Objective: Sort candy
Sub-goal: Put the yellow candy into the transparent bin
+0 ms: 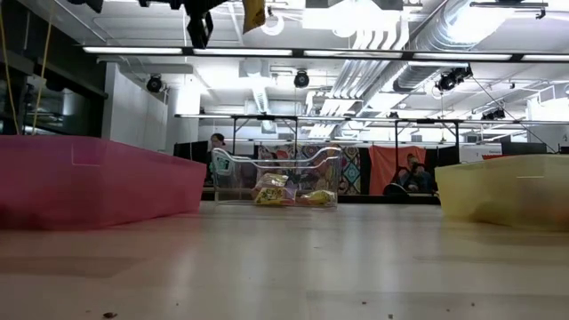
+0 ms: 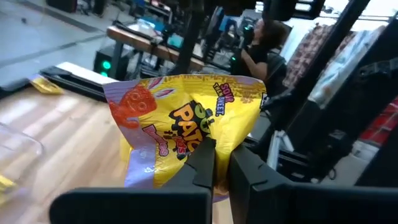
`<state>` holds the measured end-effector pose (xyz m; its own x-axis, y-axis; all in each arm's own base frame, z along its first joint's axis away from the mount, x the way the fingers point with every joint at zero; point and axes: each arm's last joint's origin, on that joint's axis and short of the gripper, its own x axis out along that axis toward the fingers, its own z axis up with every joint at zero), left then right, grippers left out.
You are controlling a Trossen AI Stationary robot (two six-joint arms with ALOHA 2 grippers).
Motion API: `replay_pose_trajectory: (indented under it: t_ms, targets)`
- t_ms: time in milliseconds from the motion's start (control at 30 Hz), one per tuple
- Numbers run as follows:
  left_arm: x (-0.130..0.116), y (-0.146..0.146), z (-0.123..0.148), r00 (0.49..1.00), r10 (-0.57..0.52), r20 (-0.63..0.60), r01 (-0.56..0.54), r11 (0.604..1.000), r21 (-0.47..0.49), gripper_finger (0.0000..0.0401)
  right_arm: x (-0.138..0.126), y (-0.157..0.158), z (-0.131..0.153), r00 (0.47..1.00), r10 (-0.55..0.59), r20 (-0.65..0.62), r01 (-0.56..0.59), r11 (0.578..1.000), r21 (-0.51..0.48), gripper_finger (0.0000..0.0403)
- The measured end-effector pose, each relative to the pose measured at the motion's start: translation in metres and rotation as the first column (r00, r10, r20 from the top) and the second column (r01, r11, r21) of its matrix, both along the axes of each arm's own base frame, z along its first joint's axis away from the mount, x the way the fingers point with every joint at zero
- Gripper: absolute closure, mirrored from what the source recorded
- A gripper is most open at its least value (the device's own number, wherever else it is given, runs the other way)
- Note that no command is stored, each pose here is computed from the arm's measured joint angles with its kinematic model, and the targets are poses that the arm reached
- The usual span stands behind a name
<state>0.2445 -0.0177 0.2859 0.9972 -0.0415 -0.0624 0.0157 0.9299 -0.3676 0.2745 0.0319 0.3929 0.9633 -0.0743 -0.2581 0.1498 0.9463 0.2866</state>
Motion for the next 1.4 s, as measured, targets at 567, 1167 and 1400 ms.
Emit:
replay_pose_trajectory:
  t_ms: [567, 1167, 1400]
  targets:
    - [0.030, 0.144, 0.000, 0.866, 0.365, -0.342, -0.355, 0.930, 0.092, 0.0392, 0.001, -0.003, 0.008, 0.991, -0.105, 0.085, 0.106, 0.994, -0.003, 0.0144]
    - [0.054, 0.158, 0.011, 0.759, 0.367, -0.539, -0.383, 0.920, 0.086, 0.0216, 0.001, -0.003, 0.008, 0.989, -0.119, 0.083, 0.121, 0.993, -0.015, 0.0144]
    - [0.033, 0.118, 0.045, 0.894, 0.201, -0.400, -0.220, 0.975, -0.002, 0.0204, 0.001, -0.003, 0.007, 0.991, -0.113, 0.076, 0.116, 0.993, -0.038, 0.0144]
